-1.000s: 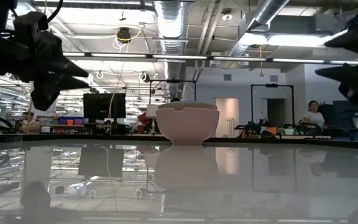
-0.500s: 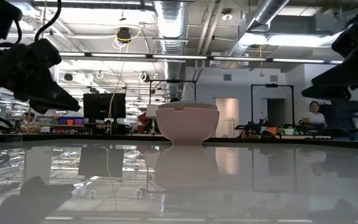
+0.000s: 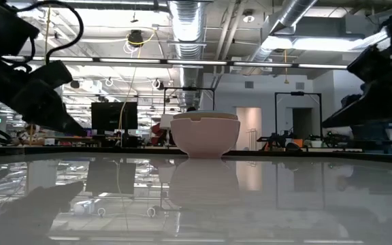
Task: Nest bowls inside each other
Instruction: Return to Home Position
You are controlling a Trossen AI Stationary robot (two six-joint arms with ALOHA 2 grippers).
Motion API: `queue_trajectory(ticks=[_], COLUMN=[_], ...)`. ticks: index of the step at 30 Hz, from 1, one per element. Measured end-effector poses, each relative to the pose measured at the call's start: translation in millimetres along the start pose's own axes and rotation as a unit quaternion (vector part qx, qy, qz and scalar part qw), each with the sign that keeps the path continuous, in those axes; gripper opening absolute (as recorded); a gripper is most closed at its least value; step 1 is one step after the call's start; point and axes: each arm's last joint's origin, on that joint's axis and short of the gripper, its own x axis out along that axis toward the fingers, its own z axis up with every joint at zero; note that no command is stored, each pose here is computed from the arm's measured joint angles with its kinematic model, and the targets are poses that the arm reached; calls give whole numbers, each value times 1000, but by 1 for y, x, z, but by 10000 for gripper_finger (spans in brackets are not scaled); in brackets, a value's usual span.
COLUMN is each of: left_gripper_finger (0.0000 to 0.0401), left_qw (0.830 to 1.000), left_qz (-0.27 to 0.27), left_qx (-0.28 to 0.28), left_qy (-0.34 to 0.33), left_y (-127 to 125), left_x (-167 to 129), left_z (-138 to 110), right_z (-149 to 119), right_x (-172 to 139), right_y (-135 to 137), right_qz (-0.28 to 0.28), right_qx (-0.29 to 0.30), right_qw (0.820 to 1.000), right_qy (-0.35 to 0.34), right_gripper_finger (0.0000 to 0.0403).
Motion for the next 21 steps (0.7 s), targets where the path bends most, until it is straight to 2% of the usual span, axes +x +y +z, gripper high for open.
queue_trajectory(ticks=[10, 21], left_gripper_finger=[100, 100], left_qw=[995, 997], left_qz=[-2, 23], left_qx=[69, -25], left_qy=[66, 74], left_y=[4, 4], left_x=[8, 10], left_z=[-10, -12], right_z=[-7, -7], right_x=[8, 8], right_y=[-7, -7], right_qz=[-10, -12], right_qx=[-25, -25], right_qw=[999, 998], right_qy=[48, 50], right_gripper_finger=[260, 260])
